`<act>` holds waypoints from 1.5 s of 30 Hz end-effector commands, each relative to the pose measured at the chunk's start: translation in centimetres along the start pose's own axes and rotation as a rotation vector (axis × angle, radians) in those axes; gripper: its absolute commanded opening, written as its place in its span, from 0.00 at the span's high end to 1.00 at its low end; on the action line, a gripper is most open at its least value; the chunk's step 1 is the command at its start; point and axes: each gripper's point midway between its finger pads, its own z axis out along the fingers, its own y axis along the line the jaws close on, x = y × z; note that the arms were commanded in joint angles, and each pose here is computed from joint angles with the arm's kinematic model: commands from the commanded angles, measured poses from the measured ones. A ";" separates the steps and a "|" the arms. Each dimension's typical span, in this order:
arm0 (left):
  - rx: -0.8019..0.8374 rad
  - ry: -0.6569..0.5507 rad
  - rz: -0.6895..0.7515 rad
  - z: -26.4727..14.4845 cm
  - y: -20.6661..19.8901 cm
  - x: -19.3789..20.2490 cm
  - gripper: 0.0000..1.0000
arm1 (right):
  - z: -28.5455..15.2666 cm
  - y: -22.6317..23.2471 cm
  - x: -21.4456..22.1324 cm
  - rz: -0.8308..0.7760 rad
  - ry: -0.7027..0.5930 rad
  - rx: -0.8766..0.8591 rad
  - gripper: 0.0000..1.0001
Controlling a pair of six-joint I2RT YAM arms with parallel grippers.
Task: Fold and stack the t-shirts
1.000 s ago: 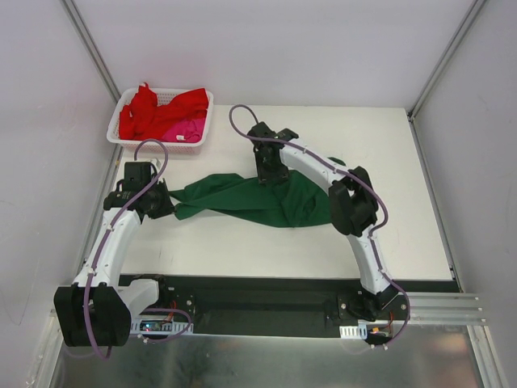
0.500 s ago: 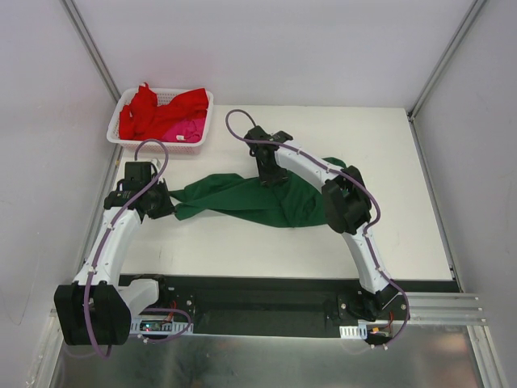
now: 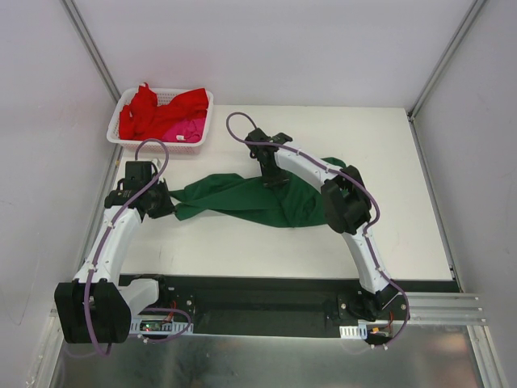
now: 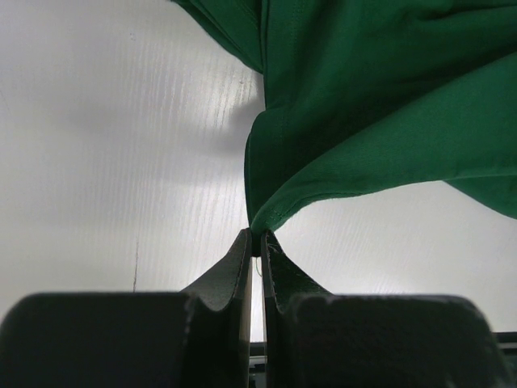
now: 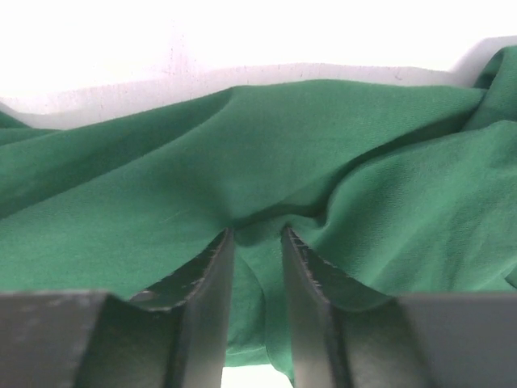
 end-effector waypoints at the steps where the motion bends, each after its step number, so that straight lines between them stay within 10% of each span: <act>1: -0.004 -0.051 0.007 -0.8 -0.2 -1.7 1.00 | 0.0 -0.5 -0.4 -0.014 -0.017 0.031 0.70; 9: -0.003 -0.056 0.010 -0.9 -0.2 -1.8 1.00 | 0.5 0.1 -1.4 -0.036 -0.050 0.001 0.98; 16: 0.013 -0.076 0.018 -1.4 -0.7 -2.6 1.00 | -3.3 -1.3 -3.6 -0.022 -0.145 0.000 0.99; 30: 0.067 -0.410 0.057 -9.1 -6.2 -19.1 1.00 | -31.0 -19.4 -13.3 0.319 -0.817 -0.082 0.99; 37: 0.133 -0.655 0.088 -16.3 -9.9 -29.1 1.00 | -42.6 -25.0 -14.7 0.229 -1.158 -0.063 0.99; 45: 0.244 -0.776 0.082 -22.4 -12.6 -30.3 1.00 | -52.3 -27.7 -13.8 0.264 -1.443 -0.073 0.99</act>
